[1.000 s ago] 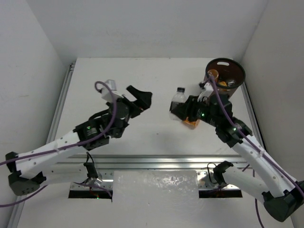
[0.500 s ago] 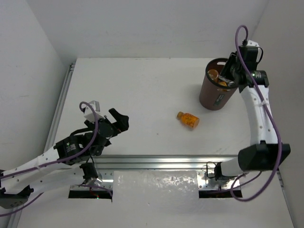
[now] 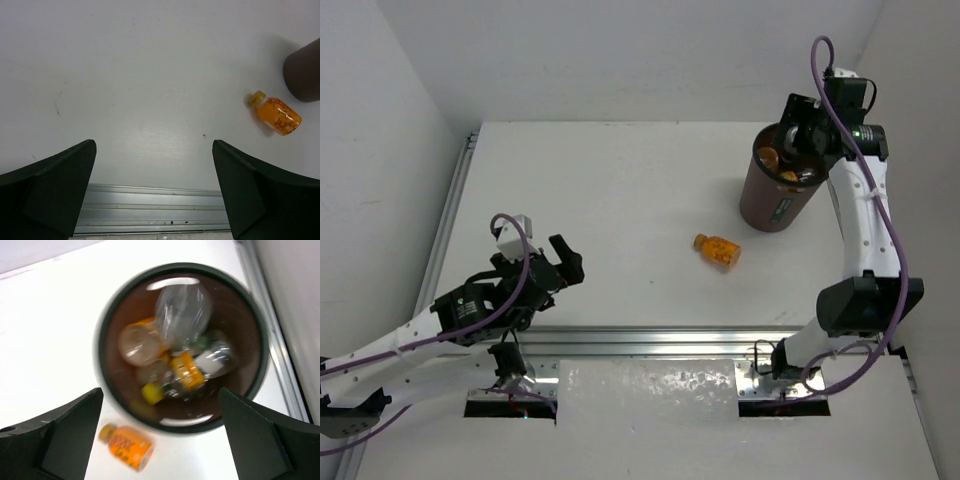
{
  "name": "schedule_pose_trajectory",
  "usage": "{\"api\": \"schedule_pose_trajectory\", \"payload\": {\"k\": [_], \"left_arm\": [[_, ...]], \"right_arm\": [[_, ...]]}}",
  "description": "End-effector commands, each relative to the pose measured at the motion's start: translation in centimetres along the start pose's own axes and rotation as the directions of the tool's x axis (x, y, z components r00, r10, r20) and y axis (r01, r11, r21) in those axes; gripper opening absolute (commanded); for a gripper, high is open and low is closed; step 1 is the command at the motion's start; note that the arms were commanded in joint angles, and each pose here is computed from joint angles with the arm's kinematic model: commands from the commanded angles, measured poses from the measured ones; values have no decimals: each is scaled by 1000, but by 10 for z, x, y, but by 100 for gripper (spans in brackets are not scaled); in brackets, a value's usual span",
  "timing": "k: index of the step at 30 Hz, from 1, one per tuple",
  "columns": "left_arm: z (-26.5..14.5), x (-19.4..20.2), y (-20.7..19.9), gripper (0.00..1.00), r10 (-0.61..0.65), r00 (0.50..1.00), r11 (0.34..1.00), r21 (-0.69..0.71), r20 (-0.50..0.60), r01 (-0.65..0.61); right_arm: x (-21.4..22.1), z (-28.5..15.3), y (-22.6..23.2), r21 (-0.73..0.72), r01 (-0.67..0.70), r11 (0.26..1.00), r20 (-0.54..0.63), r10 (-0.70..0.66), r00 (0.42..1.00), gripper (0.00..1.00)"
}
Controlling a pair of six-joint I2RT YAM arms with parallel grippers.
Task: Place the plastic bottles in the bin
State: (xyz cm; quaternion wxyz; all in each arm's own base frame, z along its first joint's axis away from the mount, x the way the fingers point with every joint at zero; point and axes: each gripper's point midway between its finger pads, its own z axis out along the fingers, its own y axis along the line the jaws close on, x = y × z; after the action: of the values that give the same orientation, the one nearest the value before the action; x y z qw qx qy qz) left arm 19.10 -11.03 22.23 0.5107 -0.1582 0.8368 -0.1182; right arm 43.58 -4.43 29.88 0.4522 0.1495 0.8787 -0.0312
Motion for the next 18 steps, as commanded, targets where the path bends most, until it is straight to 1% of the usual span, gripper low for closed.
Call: {"api": "schedule_pose_trajectory", "payload": {"k": [1,2,3,4,5,6,7,8,9,12,15,18], "left_arm": [[-8,-27,12,100,22,997,999,-44,79,-19],[-8,-27,13,100,32,996,998,-50,83,-28],[-6,-27,16,100,41,995,997,-61,88,-36],[-6,-27,20,100,40,994,996,-82,98,-32],[-4,-24,23,100,37,994,995,-93,98,-28],[-4,-24,22,100,28,995,996,-90,97,-19],[-4,-23,22,100,28,995,996,-89,94,-19],[-3,-23,22,100,27,995,996,-91,94,-18],[-4,-23,22,100,27,995,996,-89,94,-19],[-4,-21,22,100,24,996,997,-81,88,-17],[-4,-21,20,100,22,996,998,-68,88,-16],[-5,-21,20,100,16,996,998,-61,87,-11]], "right_arm": [[-24,-45,30,-125,78,989,118,-63,991,97],[-21,-45,32,-132,95,987,111,-80,991,97],[-15,-50,49,-164,144,976,112,-127,986,97],[1,-48,64,-237,187,954,83,-171,982,97],[16,-56,90,-311,249,917,83,-234,969,97],[40,-50,97,-328,321,888,53,-322,945,97],[57,-47,105,-335,371,866,33,-383,923,97],[77,-47,120,-363,446,818,29,-469,883,97],[103,-38,118,-366,473,802,-24,-516,857,97],[154,-19,122,-390,514,764,-92,-588,804,95],[197,5,118,-396,548,737,-155,-642,751,94],[233,30,101,-359,588,725,-243,-681,691,93]]}}
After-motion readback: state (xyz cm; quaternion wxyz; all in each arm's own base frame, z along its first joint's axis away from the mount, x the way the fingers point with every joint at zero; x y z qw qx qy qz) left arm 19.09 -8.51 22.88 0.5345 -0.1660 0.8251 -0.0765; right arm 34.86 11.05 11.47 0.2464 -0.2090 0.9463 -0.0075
